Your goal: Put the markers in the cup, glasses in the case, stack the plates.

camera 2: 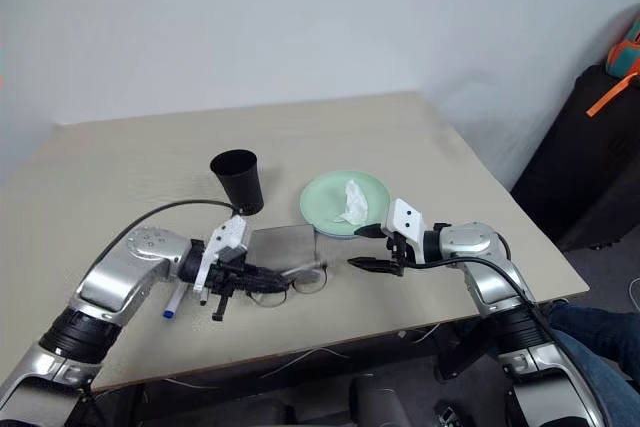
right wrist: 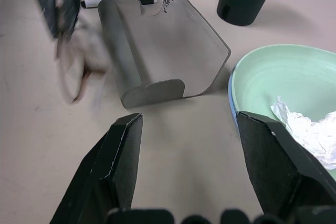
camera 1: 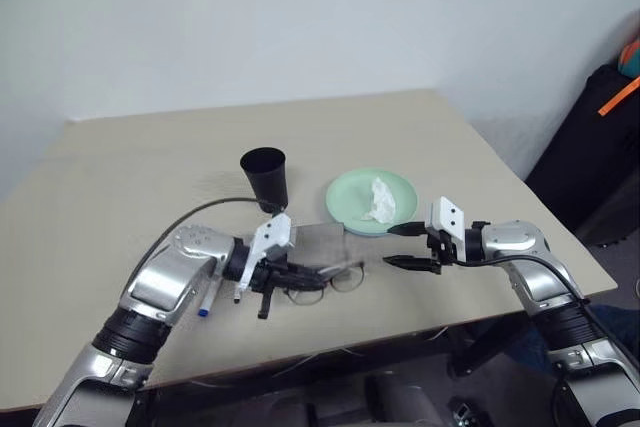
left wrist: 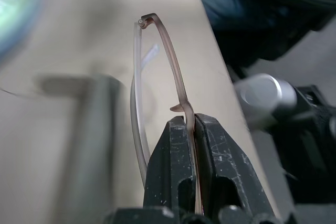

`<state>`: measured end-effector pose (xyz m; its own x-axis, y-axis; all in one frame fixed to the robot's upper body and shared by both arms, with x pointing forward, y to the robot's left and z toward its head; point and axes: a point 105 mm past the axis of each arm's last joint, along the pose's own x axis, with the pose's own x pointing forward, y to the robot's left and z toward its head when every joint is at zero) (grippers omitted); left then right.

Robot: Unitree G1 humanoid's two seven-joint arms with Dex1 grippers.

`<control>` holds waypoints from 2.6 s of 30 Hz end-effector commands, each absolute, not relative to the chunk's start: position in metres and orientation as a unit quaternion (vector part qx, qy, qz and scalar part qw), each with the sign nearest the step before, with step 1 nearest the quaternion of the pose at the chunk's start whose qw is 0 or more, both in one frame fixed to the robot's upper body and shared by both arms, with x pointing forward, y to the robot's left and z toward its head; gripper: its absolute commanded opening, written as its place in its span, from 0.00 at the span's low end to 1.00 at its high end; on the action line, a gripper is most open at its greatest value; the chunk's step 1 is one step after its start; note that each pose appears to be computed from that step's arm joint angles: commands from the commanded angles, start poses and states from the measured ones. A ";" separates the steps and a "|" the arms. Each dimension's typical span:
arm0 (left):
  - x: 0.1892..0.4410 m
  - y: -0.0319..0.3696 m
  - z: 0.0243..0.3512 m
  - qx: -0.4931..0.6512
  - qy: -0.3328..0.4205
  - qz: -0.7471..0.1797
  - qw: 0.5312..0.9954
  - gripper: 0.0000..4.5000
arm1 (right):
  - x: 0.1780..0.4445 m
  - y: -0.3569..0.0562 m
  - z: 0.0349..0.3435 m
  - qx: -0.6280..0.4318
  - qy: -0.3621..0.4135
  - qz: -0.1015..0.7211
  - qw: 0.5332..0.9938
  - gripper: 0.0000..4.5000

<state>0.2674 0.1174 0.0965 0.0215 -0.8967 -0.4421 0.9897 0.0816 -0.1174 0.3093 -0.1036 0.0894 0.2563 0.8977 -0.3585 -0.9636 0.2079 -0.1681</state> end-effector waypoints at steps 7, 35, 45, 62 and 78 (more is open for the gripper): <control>0.309 0.132 0.141 0.197 0.132 -0.620 0.748 0.03 | 0.317 -0.104 0.104 -0.205 0.068 0.604 0.767 0.68; 0.329 0.138 0.088 0.263 0.210 -0.682 0.649 0.03 | 0.315 -0.105 0.101 -0.209 0.070 0.601 0.768 0.68; 0.317 0.144 0.084 0.230 0.251 -0.700 0.628 0.03 | 0.316 -0.104 0.101 -0.210 0.070 0.601 0.768 0.68; 0.318 0.140 0.078 0.219 0.257 -0.696 0.633 0.29 | 0.315 -0.102 0.099 -0.209 0.071 0.604 0.766 0.68; 0.359 0.124 0.131 0.262 0.128 -0.646 0.706 0.43 | 0.317 -0.102 0.100 -0.212 0.070 0.606 0.764 0.68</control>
<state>0.3485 0.1262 0.1092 0.0742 -0.8315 -0.5505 0.9929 0.0099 0.1188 0.3133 -0.1041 0.0864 0.2493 0.8882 -0.3860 -0.9638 0.1888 -0.1881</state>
